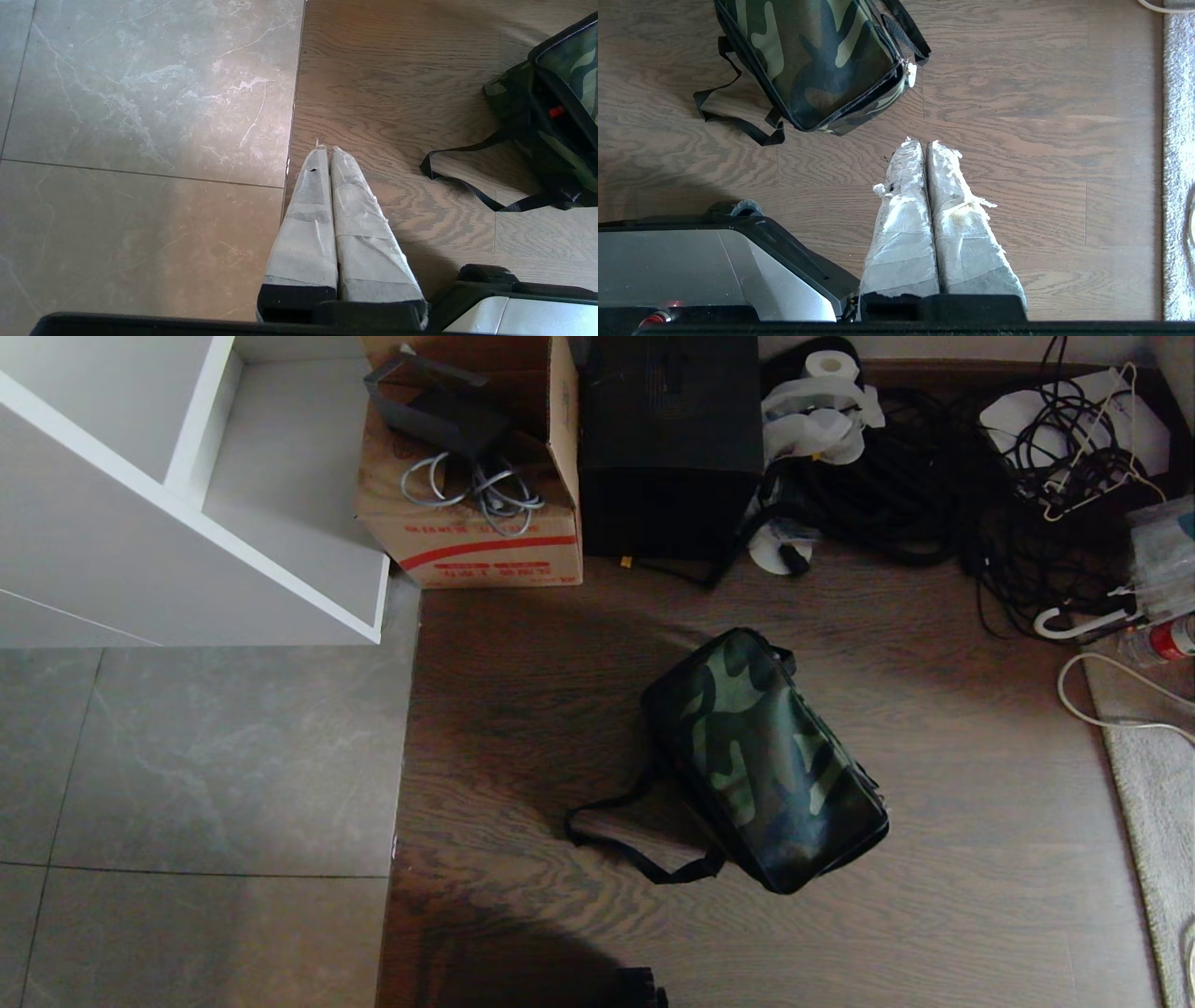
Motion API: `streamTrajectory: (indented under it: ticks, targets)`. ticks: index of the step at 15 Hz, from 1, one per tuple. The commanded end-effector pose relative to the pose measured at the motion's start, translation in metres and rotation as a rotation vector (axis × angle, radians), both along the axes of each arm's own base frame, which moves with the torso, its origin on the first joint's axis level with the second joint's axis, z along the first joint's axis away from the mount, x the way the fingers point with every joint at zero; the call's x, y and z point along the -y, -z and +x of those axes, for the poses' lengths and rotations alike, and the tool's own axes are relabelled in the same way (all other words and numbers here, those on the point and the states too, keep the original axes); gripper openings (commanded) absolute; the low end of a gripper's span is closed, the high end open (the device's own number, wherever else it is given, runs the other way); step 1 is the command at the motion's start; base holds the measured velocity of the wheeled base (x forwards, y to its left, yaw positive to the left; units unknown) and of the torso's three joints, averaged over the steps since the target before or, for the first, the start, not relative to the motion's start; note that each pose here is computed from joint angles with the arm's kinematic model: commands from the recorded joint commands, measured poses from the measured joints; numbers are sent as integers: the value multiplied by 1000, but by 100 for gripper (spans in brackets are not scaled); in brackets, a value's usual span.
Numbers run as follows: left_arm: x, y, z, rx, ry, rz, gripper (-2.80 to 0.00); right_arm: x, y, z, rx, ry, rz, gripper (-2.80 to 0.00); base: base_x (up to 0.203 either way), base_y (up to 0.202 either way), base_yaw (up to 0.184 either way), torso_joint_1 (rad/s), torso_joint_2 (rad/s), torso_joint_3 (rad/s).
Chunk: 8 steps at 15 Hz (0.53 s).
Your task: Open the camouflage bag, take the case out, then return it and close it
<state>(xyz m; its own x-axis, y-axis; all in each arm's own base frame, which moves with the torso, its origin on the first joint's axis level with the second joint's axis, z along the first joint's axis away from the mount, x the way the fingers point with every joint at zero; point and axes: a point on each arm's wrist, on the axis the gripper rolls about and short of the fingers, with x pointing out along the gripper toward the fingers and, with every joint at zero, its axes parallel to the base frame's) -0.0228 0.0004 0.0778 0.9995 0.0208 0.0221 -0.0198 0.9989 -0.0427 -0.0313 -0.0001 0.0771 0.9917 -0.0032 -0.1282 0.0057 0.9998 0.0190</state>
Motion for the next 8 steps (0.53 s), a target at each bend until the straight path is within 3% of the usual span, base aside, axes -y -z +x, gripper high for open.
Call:
streamTrajectory:
  ticks: [1,8]
  targets:
    - [0,3,1,-10,-1,-1,-280,0,0,0,-5,0,0,-280,0,0,0,0,0,0]
    - [0,3,1,-10,-1,-5,-280,0,0,0,-5,0,0,-280,0,0,0,2,0,5]
